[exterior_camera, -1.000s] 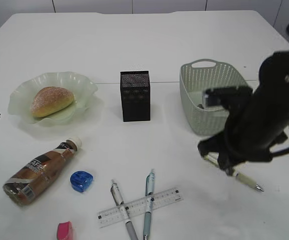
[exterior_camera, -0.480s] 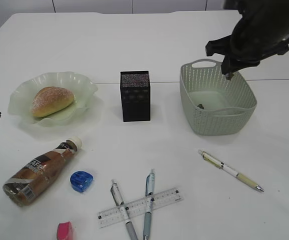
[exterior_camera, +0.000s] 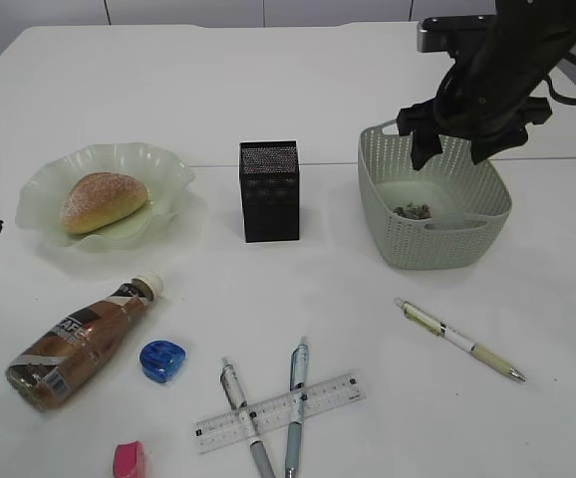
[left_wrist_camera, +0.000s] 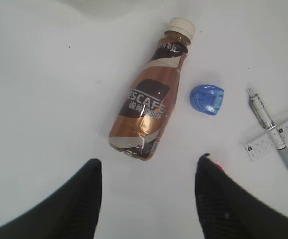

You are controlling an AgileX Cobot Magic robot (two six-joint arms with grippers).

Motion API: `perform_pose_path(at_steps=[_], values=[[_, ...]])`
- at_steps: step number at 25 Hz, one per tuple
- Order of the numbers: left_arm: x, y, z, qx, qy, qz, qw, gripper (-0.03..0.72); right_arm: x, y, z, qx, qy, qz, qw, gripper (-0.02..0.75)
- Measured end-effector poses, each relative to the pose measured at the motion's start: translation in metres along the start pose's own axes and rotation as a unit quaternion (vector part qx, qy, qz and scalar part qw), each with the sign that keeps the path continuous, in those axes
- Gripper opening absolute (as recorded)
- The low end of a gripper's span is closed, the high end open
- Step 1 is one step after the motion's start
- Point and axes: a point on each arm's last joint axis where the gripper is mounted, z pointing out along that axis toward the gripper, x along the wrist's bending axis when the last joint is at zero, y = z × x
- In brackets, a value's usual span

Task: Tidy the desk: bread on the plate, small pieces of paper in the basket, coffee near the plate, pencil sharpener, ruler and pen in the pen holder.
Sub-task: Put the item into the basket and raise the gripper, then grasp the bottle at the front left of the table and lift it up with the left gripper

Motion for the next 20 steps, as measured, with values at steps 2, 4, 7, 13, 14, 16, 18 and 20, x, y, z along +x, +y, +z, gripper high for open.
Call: perform_pose_path(at_steps=[2,4,7,13,14,16,18,20], values=[[0.0,0.001,0.0,-0.006,0.0,0.0,1.0,0.434,-0.001,-0.005,-0.002,0.035,-0.004,0.003,0.999,0.583],[0.0,0.004,0.0,-0.022,-0.001,0.0,1.0,0.434,-0.001,-0.013,-0.003,0.083,-0.007,-0.008,0.996,0.564],[0.0,0.007,0.0,-0.039,-0.003,0.0,0.999,0.434,-0.001,-0.024,-0.006,0.139,-0.001,-0.031,0.99,0.5],[-0.003,0.006,0.0,-0.034,-0.014,0.042,0.998,0.434,0.001,-0.048,-0.036,0.15,0.026,-0.029,0.988,0.463],[-0.004,0.006,0.0,-0.033,-0.017,0.054,0.998,0.434,0.0,-0.054,-0.044,0.147,0.027,-0.03,0.988,0.461],[-0.006,0.005,0.001,-0.03,-0.019,0.07,0.997,0.434,0.0,-0.069,-0.057,0.146,0.028,-0.035,0.988,0.46],[-0.013,0.005,0.009,-0.014,-0.023,0.093,0.995,0.434,0.001,-0.083,-0.071,0.141,0.031,-0.041,0.989,0.459],[-0.02,0.005,0.022,0.013,-0.027,0.133,0.991,0.445,0.006,-0.098,-0.081,0.145,0.037,-0.053,0.987,0.459]])
